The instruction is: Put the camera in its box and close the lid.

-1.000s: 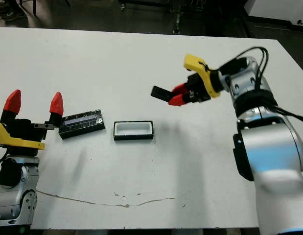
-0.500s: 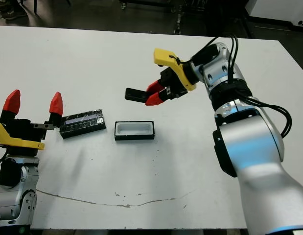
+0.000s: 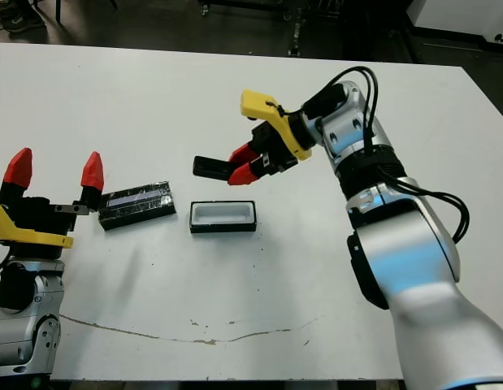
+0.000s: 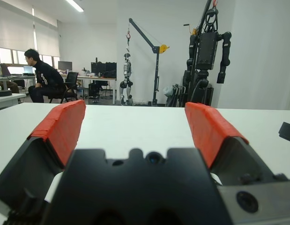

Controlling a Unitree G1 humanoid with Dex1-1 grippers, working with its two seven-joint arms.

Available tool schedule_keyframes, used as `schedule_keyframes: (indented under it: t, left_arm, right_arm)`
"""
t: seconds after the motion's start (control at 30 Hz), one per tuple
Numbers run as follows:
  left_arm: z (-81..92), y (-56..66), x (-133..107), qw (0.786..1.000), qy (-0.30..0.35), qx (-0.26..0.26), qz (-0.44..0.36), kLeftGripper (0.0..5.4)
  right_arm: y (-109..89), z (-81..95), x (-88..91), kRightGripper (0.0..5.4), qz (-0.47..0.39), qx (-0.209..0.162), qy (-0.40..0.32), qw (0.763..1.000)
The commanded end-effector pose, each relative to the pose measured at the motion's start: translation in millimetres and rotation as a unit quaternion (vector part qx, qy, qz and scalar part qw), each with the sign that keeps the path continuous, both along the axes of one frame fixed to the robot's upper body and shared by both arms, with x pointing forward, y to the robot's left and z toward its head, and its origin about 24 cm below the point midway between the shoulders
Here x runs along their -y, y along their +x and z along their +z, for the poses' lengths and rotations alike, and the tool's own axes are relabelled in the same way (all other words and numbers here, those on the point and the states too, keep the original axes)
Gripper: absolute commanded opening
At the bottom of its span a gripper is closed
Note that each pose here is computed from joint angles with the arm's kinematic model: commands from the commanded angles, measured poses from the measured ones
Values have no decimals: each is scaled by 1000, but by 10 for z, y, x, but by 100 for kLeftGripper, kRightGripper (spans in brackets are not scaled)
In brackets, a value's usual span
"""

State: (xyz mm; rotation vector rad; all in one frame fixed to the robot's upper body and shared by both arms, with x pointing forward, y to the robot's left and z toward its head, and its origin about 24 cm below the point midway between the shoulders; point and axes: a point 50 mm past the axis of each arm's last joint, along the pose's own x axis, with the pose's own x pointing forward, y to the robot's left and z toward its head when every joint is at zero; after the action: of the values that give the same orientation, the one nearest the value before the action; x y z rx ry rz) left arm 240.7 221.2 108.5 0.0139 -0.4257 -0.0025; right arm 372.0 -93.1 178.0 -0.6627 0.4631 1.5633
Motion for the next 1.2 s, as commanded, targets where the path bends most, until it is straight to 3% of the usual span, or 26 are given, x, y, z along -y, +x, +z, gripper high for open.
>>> schedule_keyframes:
  t: [0.03, 0.5, 1.2]
  left_arm:
    - [-26, -22, -24, 1000, 6, -11, 6, 540]
    - [-20, -28, -38, 1000, 5, -11, 10, 540]
    - [-26, -33, -42, 1000, 7, -9, 6, 540]
  right_arm:
    - [-30, -84, -22, 166, 11, -9, -3, 1000]
    - [-78, -188, -53, 166, 16, -38, -27, 999]
    - [-86, -276, -28, 166, 11, -33, -46, 998]
